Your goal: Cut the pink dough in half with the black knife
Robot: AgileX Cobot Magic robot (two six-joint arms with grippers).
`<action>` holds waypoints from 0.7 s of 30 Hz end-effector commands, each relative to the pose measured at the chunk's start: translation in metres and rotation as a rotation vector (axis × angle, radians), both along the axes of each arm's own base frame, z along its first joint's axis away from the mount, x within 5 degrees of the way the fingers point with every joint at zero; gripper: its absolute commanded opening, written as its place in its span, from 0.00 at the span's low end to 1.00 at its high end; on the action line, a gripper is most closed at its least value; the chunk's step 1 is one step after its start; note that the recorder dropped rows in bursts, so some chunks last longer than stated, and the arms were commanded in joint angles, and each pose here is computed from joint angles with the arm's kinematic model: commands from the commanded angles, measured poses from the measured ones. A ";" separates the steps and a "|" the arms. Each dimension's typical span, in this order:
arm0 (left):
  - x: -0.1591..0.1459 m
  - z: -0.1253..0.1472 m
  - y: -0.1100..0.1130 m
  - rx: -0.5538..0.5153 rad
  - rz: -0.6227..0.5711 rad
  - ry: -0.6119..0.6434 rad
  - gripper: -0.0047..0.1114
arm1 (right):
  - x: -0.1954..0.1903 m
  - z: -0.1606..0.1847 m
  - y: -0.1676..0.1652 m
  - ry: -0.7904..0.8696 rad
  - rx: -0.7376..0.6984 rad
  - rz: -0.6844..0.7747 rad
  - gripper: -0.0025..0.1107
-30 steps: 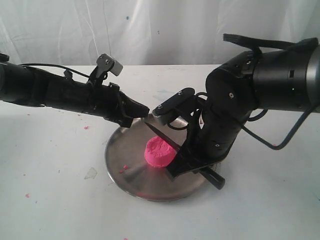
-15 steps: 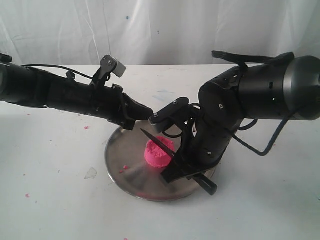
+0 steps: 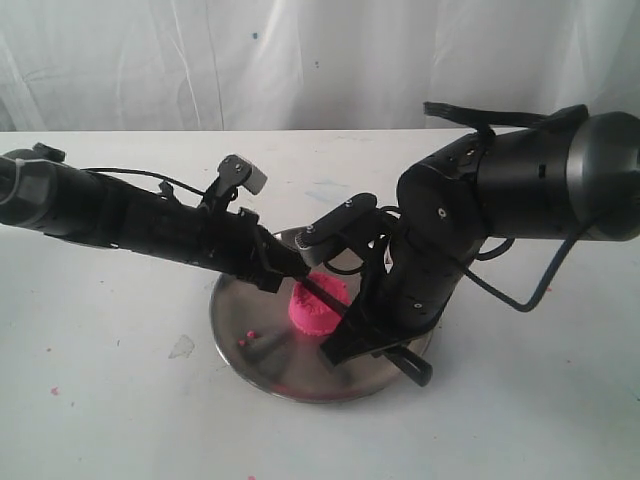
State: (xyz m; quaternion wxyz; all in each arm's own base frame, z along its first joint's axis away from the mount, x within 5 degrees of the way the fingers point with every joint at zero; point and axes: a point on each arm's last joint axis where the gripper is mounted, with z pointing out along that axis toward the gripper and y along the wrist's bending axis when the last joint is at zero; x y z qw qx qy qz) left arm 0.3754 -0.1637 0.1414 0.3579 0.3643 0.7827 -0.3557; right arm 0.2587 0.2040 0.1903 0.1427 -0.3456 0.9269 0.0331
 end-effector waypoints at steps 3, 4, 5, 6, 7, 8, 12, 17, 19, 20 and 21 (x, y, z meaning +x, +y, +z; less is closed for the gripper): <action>-0.003 -0.007 -0.001 0.018 -0.024 0.011 0.04 | 0.004 -0.007 -0.001 -0.012 -0.015 0.016 0.02; -0.003 -0.007 -0.001 0.018 -0.024 0.011 0.04 | 0.005 -0.008 0.000 -0.012 -0.015 0.016 0.02; -0.003 -0.007 -0.001 0.018 -0.024 0.011 0.04 | 0.005 -0.008 0.000 -0.011 -0.016 0.016 0.02; -0.003 -0.007 -0.001 0.018 -0.024 0.011 0.04 | 0.005 -0.009 0.000 -0.011 -0.016 0.016 0.02; -0.003 -0.007 -0.001 0.018 -0.024 0.011 0.04 | 0.005 -0.010 0.000 -0.011 -0.016 0.017 0.02; -0.003 -0.007 -0.001 0.018 -0.024 0.011 0.04 | 0.005 -0.010 0.000 -0.012 -0.015 0.017 0.02; -0.003 -0.007 -0.001 0.018 -0.024 0.011 0.04 | 0.006 -0.012 0.001 -0.009 -0.017 0.017 0.02; -0.003 -0.007 -0.001 0.018 -0.024 0.011 0.04 | 0.007 -0.018 0.001 0.007 -0.028 0.016 0.02; -0.003 -0.007 -0.001 0.018 -0.024 0.011 0.04 | 0.007 -0.021 0.001 0.013 -0.032 0.016 0.02; -0.003 -0.007 -0.001 0.018 -0.024 0.011 0.04 | 0.007 -0.023 0.002 0.019 -0.037 0.016 0.02; -0.003 -0.007 -0.001 0.018 -0.024 0.011 0.04 | 0.007 -0.024 0.002 0.022 -0.039 0.016 0.02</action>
